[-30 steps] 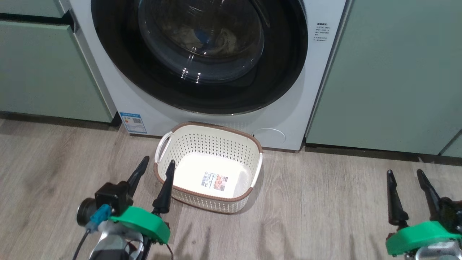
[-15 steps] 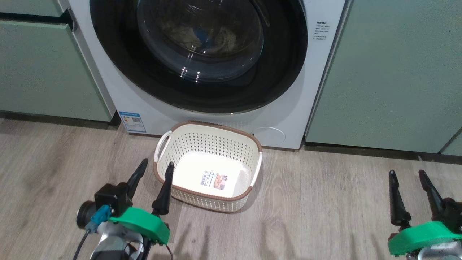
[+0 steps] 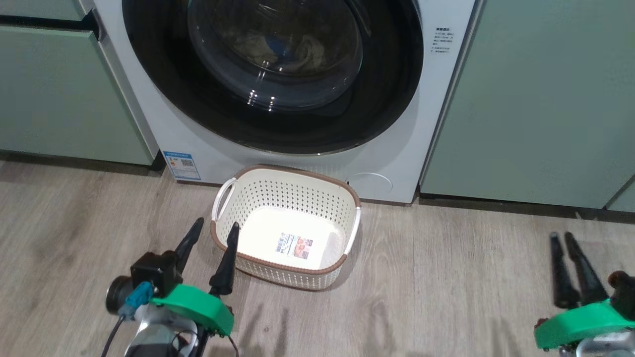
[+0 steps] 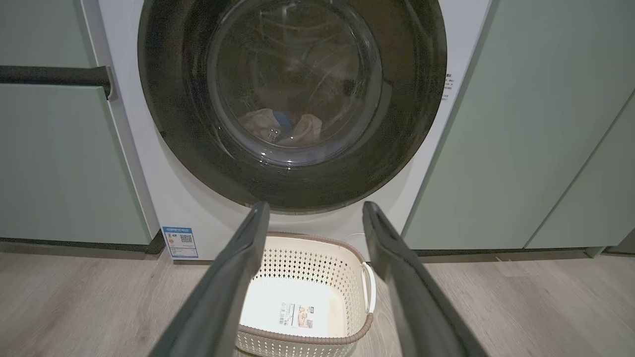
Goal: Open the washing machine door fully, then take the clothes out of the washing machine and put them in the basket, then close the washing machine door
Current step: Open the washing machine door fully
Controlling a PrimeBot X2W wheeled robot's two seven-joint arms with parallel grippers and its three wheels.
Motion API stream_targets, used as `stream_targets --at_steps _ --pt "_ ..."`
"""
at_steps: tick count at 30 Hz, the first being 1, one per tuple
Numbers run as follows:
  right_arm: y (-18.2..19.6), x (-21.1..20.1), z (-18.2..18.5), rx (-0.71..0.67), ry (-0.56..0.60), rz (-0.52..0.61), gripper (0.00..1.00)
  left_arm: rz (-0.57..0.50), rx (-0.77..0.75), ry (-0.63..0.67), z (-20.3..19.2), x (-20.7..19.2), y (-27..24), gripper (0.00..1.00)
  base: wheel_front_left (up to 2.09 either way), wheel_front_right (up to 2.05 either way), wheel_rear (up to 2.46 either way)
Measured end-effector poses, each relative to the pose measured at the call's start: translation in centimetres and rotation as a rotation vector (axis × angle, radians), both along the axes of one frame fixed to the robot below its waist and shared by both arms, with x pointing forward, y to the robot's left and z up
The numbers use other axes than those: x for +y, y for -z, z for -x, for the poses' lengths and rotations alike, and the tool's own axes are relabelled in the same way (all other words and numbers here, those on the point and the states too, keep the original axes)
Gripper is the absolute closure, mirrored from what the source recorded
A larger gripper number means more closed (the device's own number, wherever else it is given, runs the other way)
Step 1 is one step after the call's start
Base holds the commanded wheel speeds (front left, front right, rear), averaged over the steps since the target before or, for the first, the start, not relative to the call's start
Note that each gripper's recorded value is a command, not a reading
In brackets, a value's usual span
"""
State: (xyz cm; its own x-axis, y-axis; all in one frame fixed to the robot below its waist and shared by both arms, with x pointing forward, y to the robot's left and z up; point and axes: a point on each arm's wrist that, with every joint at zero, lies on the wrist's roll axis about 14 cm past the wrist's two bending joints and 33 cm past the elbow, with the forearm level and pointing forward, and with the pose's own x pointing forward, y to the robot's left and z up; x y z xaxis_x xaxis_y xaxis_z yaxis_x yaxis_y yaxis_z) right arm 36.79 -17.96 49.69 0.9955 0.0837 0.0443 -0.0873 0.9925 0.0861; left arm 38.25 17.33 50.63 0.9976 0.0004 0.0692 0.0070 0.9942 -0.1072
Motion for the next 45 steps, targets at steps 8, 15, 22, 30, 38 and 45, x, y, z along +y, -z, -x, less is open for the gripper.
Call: stream_targets --at_steps 8,15,22,30,38,45 --pt "0.3 -0.2 -0.2 0.009 0.013 -0.054 1.00 0.000 0.005 0.002 -0.2 -0.1 0.2 0.00 0.00 0.00 0.00" --pt "1.4 -1.2 -0.8 0.043 0.076 -0.276 1.00 -0.001 -0.003 0.004 -0.9 -0.1 0.0 0.00 0.00 0.00 0.00" --pt "1.2 -2.1 -4.7 0.091 0.135 -0.740 1.00 0.000 0.002 0.013 -1.9 -0.4 0.3 0.00 0.00 0.00 0.00" --pt "2.7 -1.7 -9.6 0.207 0.123 -1.154 1.00 -0.001 -0.015 0.012 -4.1 -0.2 0.0 0.00 0.00 0.00 0.00" --pt "2.0 1.6 -17.1 0.310 -0.014 -1.417 1.00 0.013 -0.007 0.029 -6.5 -0.6 0.8 0.00 0.00 0.00 0.00" --pt "0.5 4.7 -23.1 0.369 -0.159 -1.466 1.00 0.024 -0.001 0.027 -8.5 -0.4 1.8 0.00 0.00 0.00 0.00"
